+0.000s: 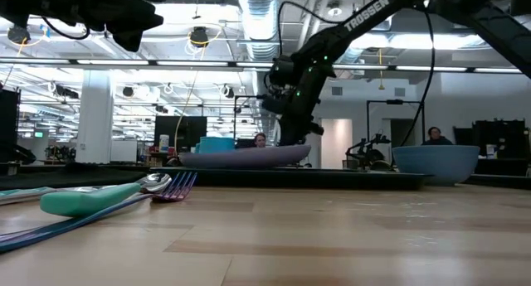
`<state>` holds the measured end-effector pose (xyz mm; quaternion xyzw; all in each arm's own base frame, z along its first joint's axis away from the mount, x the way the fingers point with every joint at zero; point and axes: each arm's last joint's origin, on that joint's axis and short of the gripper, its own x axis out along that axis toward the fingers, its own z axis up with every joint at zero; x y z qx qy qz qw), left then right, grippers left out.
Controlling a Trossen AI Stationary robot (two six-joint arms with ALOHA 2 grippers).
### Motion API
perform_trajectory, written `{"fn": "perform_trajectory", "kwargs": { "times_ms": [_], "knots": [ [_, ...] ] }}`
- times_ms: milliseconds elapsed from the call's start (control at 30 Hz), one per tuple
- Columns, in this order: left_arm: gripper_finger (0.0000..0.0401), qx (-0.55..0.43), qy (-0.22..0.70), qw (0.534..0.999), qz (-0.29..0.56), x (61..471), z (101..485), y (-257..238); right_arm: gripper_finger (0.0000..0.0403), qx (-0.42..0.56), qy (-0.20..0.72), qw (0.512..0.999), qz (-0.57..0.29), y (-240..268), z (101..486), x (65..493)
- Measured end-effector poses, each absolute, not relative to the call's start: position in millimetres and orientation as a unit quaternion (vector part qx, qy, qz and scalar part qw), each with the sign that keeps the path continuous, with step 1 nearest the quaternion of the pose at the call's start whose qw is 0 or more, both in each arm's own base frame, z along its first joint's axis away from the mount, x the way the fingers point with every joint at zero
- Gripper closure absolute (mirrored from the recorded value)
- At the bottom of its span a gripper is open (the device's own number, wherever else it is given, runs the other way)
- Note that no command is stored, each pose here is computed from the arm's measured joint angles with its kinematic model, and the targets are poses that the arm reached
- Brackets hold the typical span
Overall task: Set up tray
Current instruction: Put the purple plate below the blue mug on the black tray
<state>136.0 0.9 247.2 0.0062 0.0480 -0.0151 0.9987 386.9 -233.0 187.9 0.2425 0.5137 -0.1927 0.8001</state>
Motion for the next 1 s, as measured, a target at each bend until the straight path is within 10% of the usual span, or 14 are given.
{"fn": "perform_trajectory", "kwargs": {
  "times_ms": [433,1000],
  "knots": [
    [0.0293,0.003,0.049,0.999,-0.015,135.9,247.1,0.9,0.0389,0.232,0.529,0.795,-0.183,-237.1,170.1,389.1],
    [0.0293,0.003,0.049,0.999,-0.015,135.9,247.0,0.9,0.0277,0.228,0.543,0.789,-0.177,-230.9,179.4,385.0]
  ]
}}
